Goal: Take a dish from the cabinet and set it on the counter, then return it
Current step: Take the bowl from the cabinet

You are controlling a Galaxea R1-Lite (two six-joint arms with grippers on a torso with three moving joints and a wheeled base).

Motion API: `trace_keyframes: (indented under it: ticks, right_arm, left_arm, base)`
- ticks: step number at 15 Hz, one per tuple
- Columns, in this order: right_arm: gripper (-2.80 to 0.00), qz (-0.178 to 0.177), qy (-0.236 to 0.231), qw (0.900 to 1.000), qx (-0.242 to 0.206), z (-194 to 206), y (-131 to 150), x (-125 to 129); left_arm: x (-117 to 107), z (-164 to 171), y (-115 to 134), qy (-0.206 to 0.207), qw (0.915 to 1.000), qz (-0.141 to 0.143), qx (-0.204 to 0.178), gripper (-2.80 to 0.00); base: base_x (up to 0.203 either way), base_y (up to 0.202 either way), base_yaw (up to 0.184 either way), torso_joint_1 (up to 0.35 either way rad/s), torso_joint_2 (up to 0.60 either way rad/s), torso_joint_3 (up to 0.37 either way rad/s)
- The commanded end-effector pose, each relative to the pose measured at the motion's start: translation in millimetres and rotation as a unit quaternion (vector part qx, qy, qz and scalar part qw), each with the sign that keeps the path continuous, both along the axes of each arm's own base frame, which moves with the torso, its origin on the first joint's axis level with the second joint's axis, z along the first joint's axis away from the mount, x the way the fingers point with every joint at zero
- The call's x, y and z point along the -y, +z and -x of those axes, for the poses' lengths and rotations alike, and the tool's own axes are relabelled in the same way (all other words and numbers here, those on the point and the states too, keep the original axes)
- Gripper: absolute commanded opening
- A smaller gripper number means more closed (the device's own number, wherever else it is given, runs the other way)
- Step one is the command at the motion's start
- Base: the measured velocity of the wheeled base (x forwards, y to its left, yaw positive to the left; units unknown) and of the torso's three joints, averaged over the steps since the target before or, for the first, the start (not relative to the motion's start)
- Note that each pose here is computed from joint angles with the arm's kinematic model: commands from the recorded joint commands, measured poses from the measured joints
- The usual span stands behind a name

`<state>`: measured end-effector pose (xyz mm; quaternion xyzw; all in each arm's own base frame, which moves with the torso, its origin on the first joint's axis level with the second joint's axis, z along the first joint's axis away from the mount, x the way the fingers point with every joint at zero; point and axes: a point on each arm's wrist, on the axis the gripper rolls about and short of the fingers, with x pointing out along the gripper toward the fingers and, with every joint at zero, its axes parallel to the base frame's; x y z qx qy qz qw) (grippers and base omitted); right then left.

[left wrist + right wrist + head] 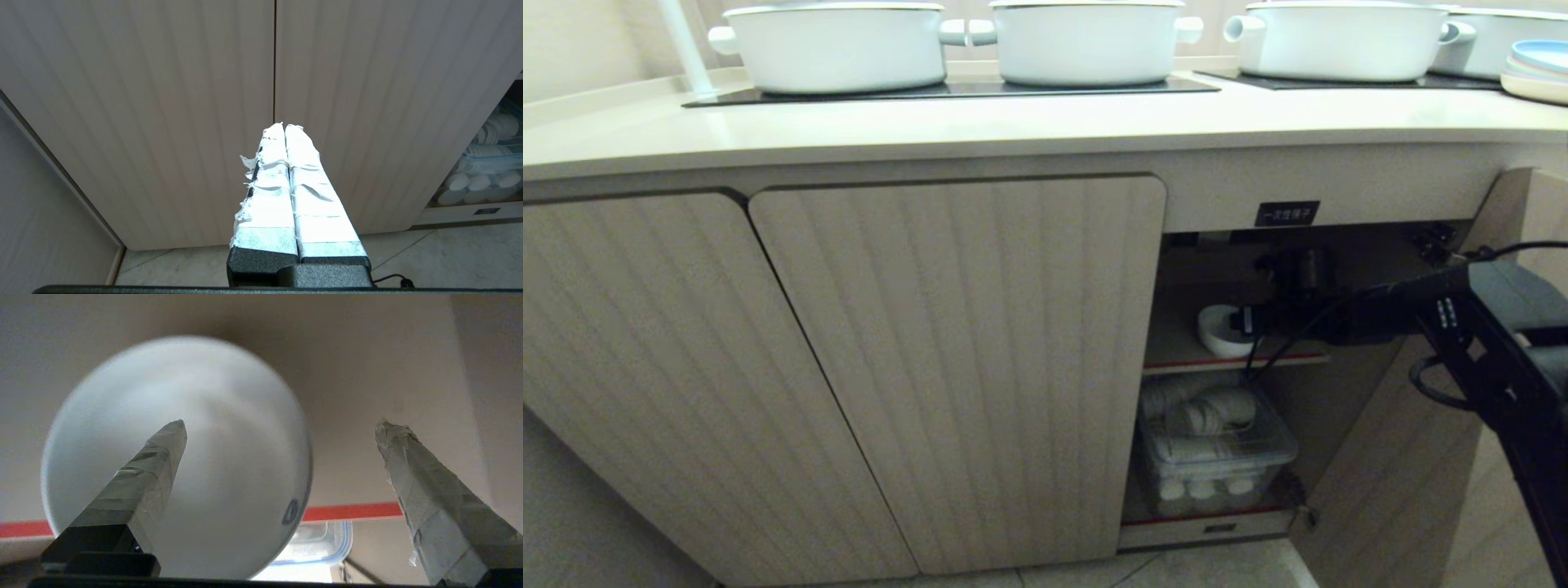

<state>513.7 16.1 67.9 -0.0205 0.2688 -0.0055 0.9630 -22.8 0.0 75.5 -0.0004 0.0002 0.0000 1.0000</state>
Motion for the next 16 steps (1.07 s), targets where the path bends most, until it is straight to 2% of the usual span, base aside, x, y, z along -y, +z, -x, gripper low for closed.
trace_keyframes:
  ticks: [1,16]
  right_arm:
    - [0.0,0.001,0.001,1.0,-0.005,-0.4,-3.1,-0.9]
    - [0.0,-0.019,0.029,0.998,-0.049,-4.3,0.4,-0.3]
  left_arm:
    - [0.0,0.0,0.0,0.0,1.0,0.0,0.0,-2.8]
    - [0.0,0.0,0.0,0.0,1.0,0.0,0.0,-2.8]
  base:
    - [0.0,0.0,0.0,0.0,0.0,0.0]
    - [0.0,0.0,0.0,0.0,0.0,0.0]
